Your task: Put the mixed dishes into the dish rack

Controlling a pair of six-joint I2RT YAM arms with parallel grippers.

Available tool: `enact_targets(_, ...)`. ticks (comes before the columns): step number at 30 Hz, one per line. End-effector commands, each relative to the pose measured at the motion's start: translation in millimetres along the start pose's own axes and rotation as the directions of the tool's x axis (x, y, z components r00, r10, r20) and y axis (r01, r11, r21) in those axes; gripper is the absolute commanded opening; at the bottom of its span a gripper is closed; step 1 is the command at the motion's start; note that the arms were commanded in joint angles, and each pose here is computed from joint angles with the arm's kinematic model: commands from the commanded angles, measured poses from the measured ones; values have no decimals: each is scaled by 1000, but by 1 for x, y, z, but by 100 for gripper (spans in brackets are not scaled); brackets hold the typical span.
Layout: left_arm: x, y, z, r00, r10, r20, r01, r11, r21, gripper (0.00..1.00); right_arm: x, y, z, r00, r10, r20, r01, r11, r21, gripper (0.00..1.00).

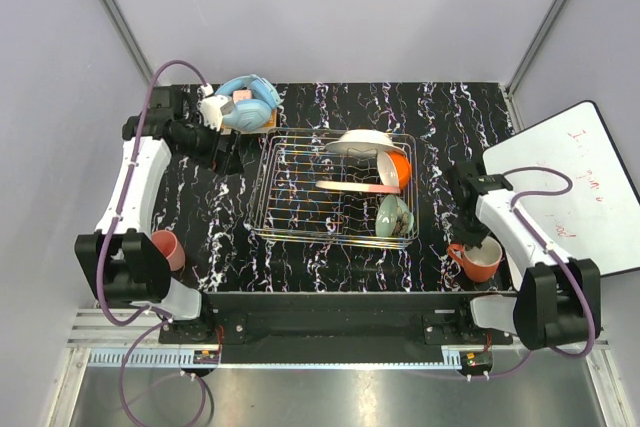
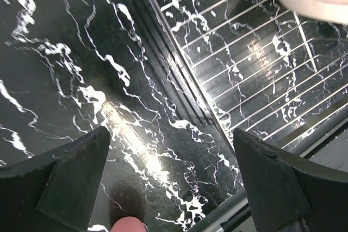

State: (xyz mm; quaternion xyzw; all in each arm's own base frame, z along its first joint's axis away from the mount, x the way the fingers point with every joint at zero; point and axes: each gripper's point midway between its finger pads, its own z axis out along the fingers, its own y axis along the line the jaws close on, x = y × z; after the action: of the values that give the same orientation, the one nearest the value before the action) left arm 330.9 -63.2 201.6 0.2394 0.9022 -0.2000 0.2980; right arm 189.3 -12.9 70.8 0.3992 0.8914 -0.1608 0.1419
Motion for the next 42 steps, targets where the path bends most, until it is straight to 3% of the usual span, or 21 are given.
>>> enact_targets(1,-19,-7,-17,998,15,61,-14,1000,-2,99,-9,12,-10,997,67,38,-63,993,-100,0)
enact_targets(9,-30,-18,-20,996,31,86,-35,999,37,99,-26,22,-40,986,126,109,-92,956,-277,0)
enact_targets(14,-42,-25,-21,994,-4,110,-4,997,74,99,-47,51,-89,976,164,140,-72,858,-509,0)
enact_targets(16,-53,-30,-25,991,-23,134,10,995,100,99,-64,64,-128,962,196,191,-29,766,-643,0)
enact_targets(19,-72,-43,-37,983,-31,180,4,989,151,99,-79,74,-195,937,258,238,55,562,-825,0)
enact_targets(23,-91,-66,-50,975,-68,212,10,965,262,99,-81,72,-270,925,288,247,148,325,-934,0)
enact_targets(25,-102,-77,-55,970,-103,218,24,941,337,99,-82,72,-305,915,309,258,207,191,-960,0)
enact_targets(27,-109,-86,-63,967,-124,221,31,923,384,99,-78,73,-348,910,313,270,284,1,-959,0)
enact_targets(30,-119,-98,-72,960,-166,225,46,888,458,99,-73,69,-402,906,306,293,364,-205,-909,0)
enact_targets(33,-125,-117,-87,950,-229,213,63,807,587,99,-70,71,-440,913,277,301,390,-370,-843,0)
enact_targets(35,-127,-137,-114,936,-278,214,22,656,754,99,-66,78,-448,928,225,297,369,-437,-821,0)
enact_targets(37,-118,-144,-126,918,-390,68,118,431,894,99,-69,81,-464,934,217,283,356,-515,-780,0)
enact_targets(42,-120,-148,-129,930,-344,132,43,457,889,99,-62,82,-478,943,159,291,325,-618,-716,0)
